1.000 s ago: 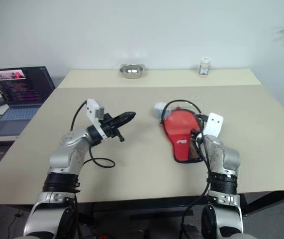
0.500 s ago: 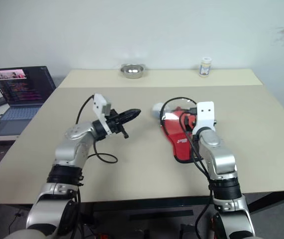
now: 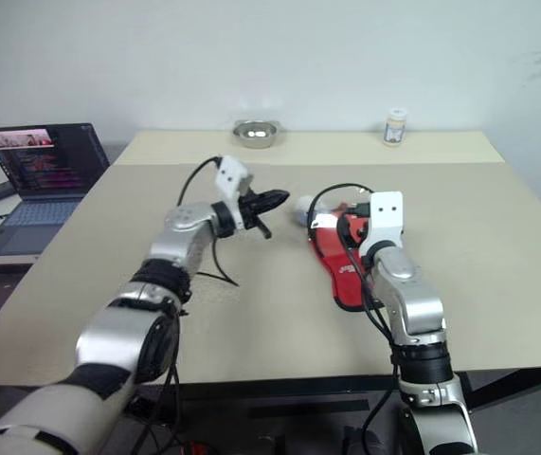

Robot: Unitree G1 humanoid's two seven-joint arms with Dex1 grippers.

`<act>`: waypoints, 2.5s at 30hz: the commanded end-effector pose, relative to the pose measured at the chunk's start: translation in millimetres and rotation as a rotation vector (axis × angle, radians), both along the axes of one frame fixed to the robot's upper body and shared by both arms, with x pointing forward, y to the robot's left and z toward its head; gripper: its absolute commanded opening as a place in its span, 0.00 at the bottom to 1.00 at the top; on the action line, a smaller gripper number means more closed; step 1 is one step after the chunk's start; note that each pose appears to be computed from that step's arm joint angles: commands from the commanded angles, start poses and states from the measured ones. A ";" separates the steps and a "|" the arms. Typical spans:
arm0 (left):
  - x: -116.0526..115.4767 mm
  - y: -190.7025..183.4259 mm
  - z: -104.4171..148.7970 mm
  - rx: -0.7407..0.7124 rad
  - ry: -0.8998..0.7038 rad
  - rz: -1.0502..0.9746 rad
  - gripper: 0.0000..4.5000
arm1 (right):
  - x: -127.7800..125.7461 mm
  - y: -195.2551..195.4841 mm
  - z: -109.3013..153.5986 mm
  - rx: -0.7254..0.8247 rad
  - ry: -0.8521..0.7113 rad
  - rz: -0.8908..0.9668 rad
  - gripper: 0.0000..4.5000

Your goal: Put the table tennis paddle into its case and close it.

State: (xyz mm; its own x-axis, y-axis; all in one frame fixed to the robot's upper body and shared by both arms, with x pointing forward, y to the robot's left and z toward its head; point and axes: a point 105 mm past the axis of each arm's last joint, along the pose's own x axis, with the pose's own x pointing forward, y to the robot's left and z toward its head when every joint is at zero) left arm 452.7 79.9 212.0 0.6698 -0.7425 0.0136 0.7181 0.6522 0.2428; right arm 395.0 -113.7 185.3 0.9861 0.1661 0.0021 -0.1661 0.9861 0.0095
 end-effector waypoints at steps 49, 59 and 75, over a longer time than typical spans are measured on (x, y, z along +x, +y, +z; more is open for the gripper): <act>30.9 13.6 -25.2 0.208 0.087 0.448 0.21 | -50.1 -11.4 11.4 0.034 -0.011 -0.055 0.93; 22.5 64.5 -20.2 -0.096 0.140 0.374 0.01 | -8.3 -50.2 20.8 -0.002 -0.020 -0.033 0.93; -44.5 72.3 19.0 -0.260 0.089 -0.195 0.01 | -22.1 -80.3 -28.0 -0.001 0.358 0.210 0.93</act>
State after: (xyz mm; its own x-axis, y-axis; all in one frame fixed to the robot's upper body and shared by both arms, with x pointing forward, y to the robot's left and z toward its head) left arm 416.3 156.4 205.3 0.5694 -0.8139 0.1154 0.8215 0.5688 -0.0415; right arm 379.8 -201.3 150.6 0.8901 0.3062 -0.3377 -0.2911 0.9519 0.0959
